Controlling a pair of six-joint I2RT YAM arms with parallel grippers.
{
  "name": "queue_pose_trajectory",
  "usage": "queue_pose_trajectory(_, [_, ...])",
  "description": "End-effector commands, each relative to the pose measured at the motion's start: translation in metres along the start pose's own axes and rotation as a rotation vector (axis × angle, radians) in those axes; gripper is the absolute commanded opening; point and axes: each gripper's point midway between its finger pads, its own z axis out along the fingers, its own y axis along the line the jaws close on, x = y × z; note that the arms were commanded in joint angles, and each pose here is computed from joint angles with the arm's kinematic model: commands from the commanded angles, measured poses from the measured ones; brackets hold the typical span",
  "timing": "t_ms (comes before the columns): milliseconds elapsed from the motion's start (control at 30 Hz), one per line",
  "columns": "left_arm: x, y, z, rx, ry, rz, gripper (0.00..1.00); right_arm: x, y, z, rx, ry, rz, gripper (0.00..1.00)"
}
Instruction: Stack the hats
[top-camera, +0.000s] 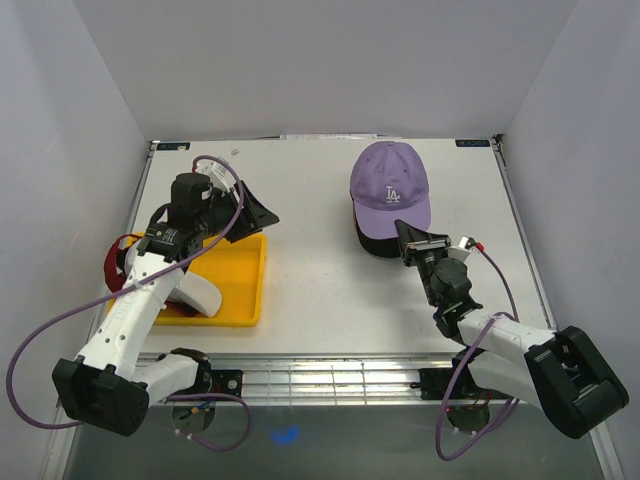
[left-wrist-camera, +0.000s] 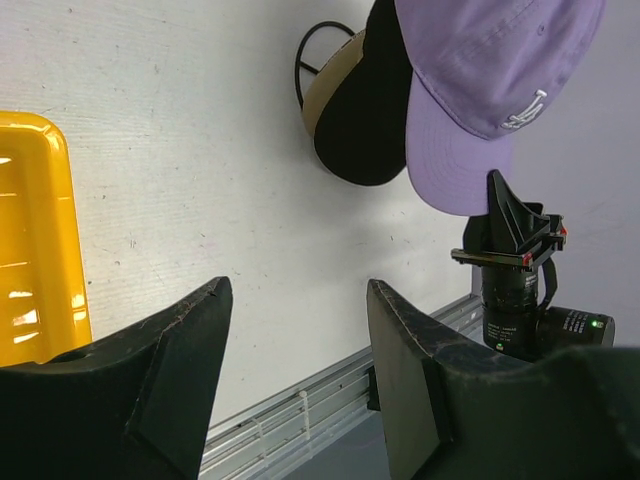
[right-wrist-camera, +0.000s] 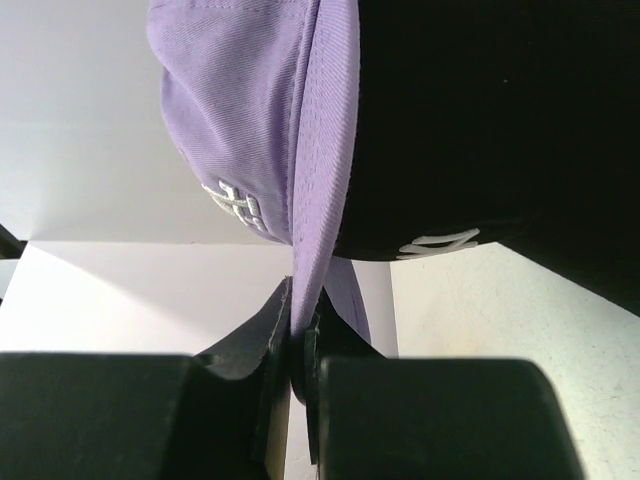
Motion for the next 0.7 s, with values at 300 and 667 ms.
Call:
queue_pose_trajectory(300, [0.000, 0.000, 0.000, 0.006, -0.018, 0.033, 0.66, -0.005, -0.102, -0.022, 0.274, 0.011, -0.120, 0.08])
queue_pose_trajectory(667, [0.003, 0.006, 0.002, -0.007, -0.009, 0.032, 0.66, -0.006, -0.137, -0.038, 0.353, 0.027, -0.108, 0.08])
